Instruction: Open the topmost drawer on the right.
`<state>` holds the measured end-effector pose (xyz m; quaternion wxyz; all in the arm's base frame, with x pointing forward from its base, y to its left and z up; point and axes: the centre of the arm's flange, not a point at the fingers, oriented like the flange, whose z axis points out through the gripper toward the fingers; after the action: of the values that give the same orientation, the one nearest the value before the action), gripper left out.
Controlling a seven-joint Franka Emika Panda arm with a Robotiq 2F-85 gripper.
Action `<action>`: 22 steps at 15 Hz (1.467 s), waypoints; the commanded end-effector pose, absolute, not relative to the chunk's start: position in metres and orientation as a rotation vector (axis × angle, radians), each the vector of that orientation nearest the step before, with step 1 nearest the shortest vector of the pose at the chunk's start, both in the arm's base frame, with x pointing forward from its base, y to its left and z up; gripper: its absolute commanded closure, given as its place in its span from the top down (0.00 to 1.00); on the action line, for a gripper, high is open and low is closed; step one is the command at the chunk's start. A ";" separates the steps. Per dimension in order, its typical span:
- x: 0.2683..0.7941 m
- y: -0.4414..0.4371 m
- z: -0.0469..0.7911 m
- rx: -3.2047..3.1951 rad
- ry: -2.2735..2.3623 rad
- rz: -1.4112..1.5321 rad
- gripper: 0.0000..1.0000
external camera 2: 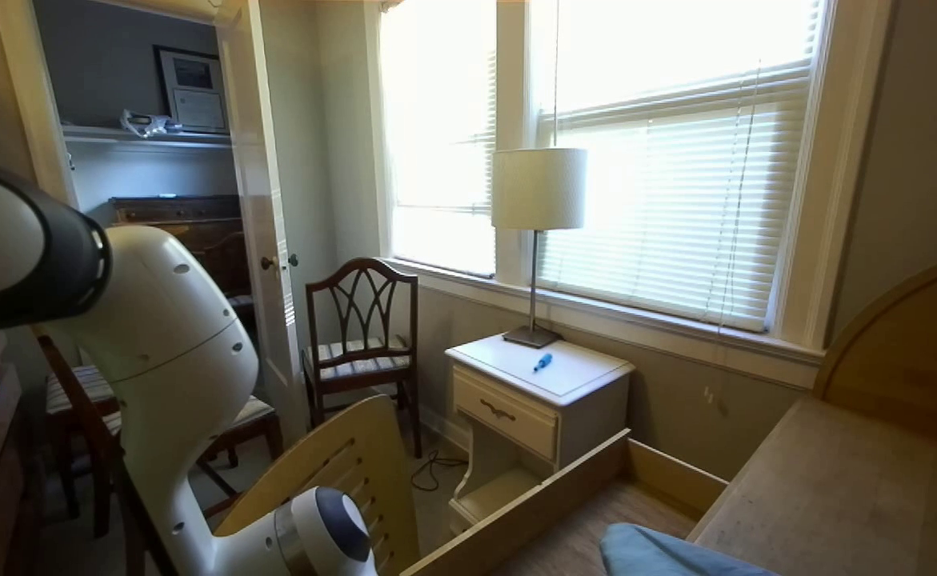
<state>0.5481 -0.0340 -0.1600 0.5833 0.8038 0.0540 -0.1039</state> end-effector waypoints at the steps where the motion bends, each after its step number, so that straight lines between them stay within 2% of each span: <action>1: 0.552 0.044 -0.164 1.974 0.199 -0.123 0.08; 5: 0.555 0.057 -0.148 2.001 0.133 -0.100 0.08; 13: 0.561 0.021 -0.109 2.134 -0.058 -0.062 0.08; 20: 0.584 0.012 -0.079 2.434 -0.133 0.135 0.08; 21: 0.583 0.011 -0.079 2.483 -0.135 0.156 0.58; 22: 0.579 0.008 -0.081 2.533 -0.098 0.164 0.59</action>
<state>0.5943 0.0080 -0.0898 0.3621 0.9300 -0.0491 0.0397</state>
